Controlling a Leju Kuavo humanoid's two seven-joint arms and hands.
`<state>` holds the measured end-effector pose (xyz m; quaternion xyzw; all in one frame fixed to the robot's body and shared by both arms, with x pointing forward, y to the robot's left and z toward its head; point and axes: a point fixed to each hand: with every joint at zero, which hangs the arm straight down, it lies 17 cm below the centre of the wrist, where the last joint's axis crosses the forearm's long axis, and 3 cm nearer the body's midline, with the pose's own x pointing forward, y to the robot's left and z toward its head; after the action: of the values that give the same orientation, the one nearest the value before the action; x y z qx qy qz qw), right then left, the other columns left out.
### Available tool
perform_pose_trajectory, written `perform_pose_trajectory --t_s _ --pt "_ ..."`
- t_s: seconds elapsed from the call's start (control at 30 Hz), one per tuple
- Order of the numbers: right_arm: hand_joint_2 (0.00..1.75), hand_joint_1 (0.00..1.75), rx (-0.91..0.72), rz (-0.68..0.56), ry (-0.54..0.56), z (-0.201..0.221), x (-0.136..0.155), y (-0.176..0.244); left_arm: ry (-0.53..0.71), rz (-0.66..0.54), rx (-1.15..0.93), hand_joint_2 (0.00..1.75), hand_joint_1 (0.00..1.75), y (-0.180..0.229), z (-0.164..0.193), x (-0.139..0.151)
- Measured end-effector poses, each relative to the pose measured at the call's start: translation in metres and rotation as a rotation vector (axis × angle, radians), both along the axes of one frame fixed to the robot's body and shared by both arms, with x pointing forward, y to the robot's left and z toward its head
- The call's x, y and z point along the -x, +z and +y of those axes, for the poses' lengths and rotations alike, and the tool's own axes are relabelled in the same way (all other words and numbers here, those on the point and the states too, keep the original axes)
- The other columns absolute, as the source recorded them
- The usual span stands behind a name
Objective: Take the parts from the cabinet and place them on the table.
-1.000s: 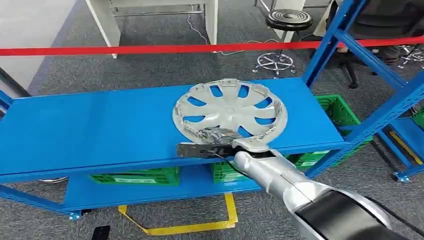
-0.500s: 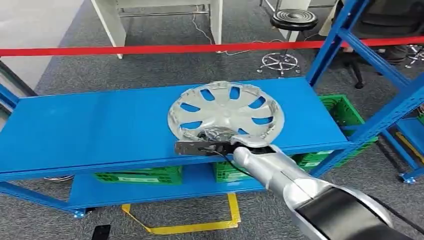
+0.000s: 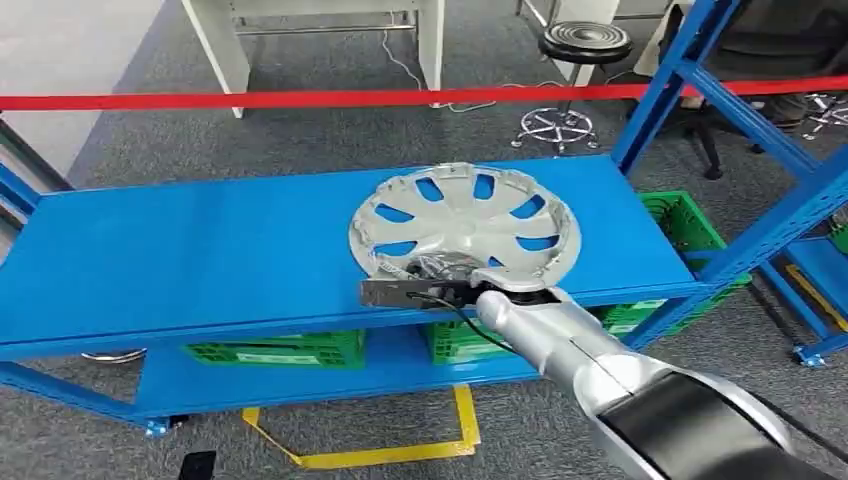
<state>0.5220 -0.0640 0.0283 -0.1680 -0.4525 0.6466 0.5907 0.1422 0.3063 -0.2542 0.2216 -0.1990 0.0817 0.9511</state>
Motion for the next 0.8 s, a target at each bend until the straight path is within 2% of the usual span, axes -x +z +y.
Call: perform_pose_trajectory --t_s 0.33,0.57,0.63,0.73,0.8 --pt "1.75 1.75 0.019 -0.062 -0.004 -0.016 -0.010 0.002 0.017 -0.011 -0.004 0.00 0.00 0.001 0.002 0.001" --pt "1.75 1.75 0.016 -0.294 0.018 -0.013 -0.025 0.026 0.041 -0.031 -0.020 0.00 0.00 0.003 0.006 0.000" --pt "1.75 1.75 0.011 -0.421 0.020 -0.012 -0.032 0.043 0.048 -0.033 -0.023 0.00 0.00 0.003 0.008 0.000" --pt "1.75 1.75 0.054 -0.578 -0.002 -0.032 -0.040 0.059 0.052 -0.028 -0.023 0.00 0.00 0.002 0.008 0.005" --pt "1.75 1.75 0.082 -0.618 0.009 -0.038 -0.042 0.062 0.055 -0.022 -0.022 0.00 0.00 0.001 0.008 0.010"
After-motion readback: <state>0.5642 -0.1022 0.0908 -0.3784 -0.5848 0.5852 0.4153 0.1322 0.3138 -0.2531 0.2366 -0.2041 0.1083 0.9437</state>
